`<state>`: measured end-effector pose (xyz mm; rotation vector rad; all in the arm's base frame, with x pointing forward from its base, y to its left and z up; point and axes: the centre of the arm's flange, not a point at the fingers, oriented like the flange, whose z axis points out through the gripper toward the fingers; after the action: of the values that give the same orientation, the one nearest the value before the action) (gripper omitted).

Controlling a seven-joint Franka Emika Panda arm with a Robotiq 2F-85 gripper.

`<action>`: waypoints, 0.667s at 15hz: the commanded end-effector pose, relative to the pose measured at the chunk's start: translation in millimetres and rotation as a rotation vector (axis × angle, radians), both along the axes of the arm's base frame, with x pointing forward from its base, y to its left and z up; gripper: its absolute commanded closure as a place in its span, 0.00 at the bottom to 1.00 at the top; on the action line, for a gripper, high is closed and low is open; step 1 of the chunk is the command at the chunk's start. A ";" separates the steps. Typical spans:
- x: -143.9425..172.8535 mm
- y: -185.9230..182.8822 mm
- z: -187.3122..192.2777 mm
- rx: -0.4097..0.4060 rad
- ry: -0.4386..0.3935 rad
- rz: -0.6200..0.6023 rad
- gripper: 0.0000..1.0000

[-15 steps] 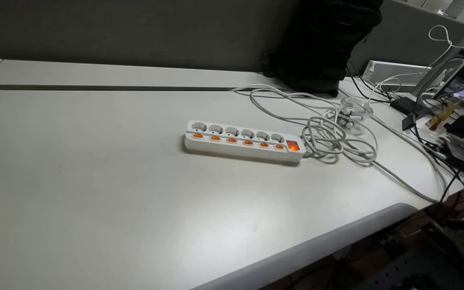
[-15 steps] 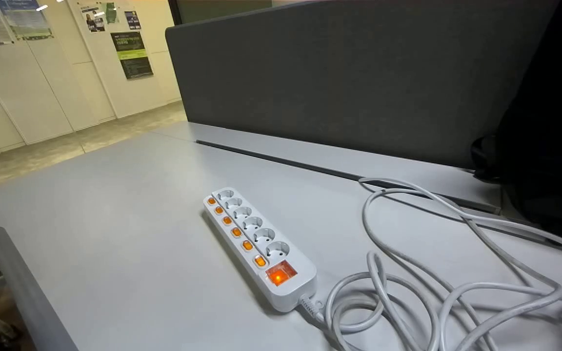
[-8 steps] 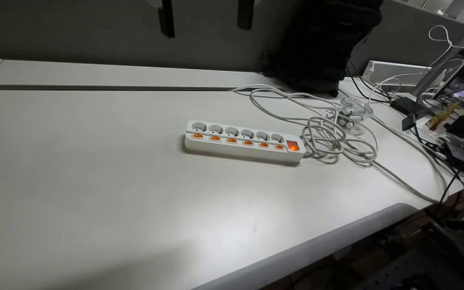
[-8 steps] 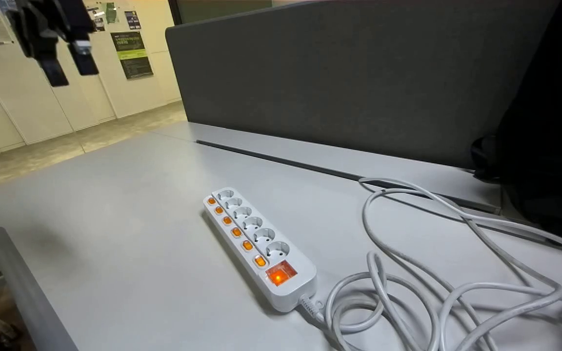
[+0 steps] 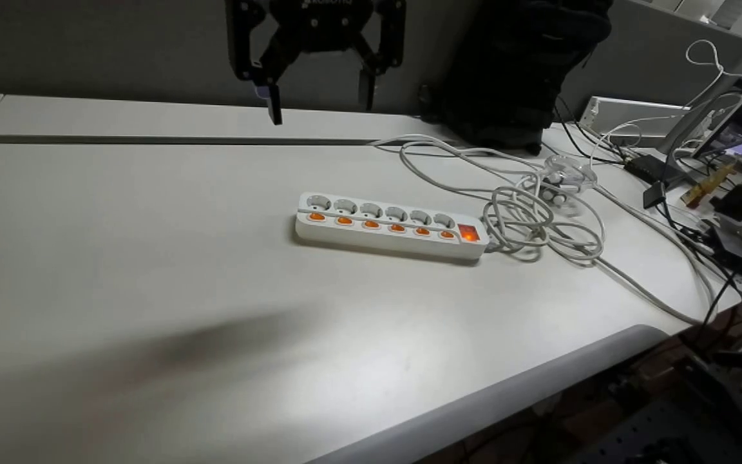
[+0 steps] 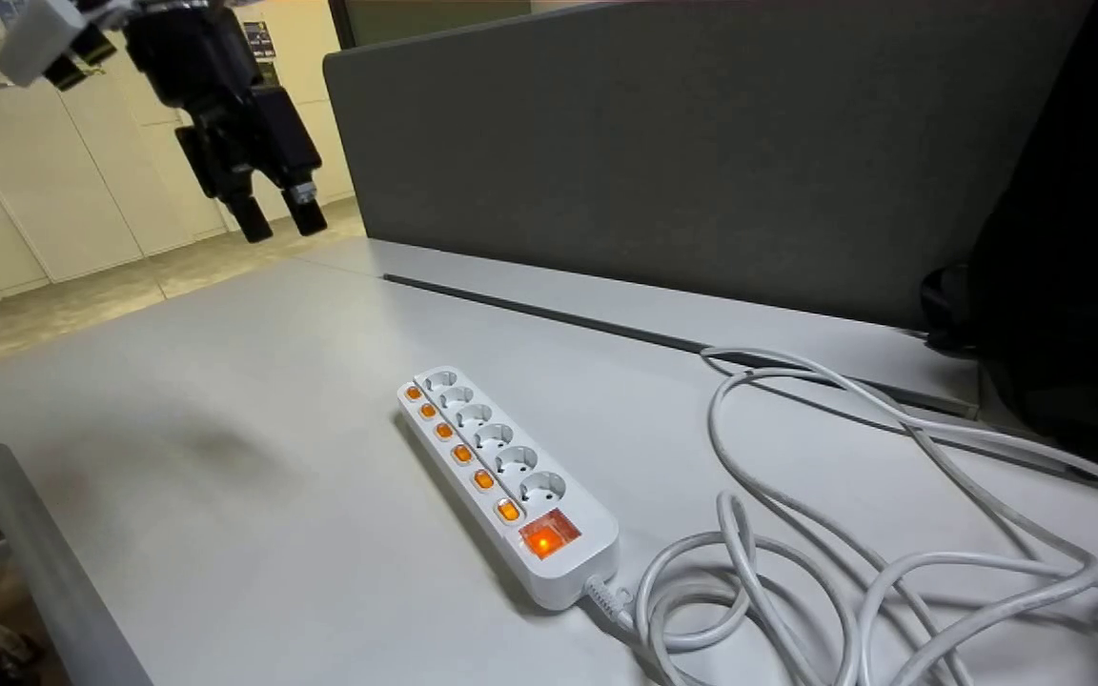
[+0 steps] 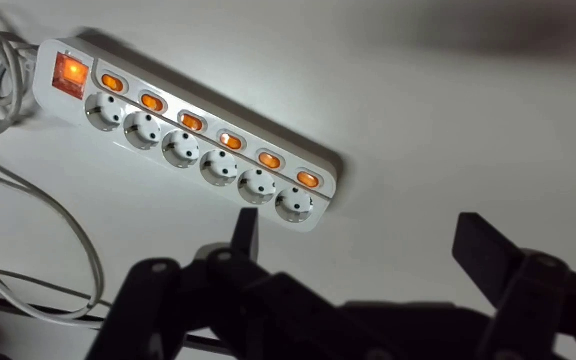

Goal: Press the second and third button from the left.

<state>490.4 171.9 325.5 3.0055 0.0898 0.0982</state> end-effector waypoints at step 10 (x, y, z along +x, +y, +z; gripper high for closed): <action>23.9 -51.6 -23.2 0.067 0.032 -0.185 0.00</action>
<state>514.1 119.8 302.9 3.0656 -0.1837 0.0271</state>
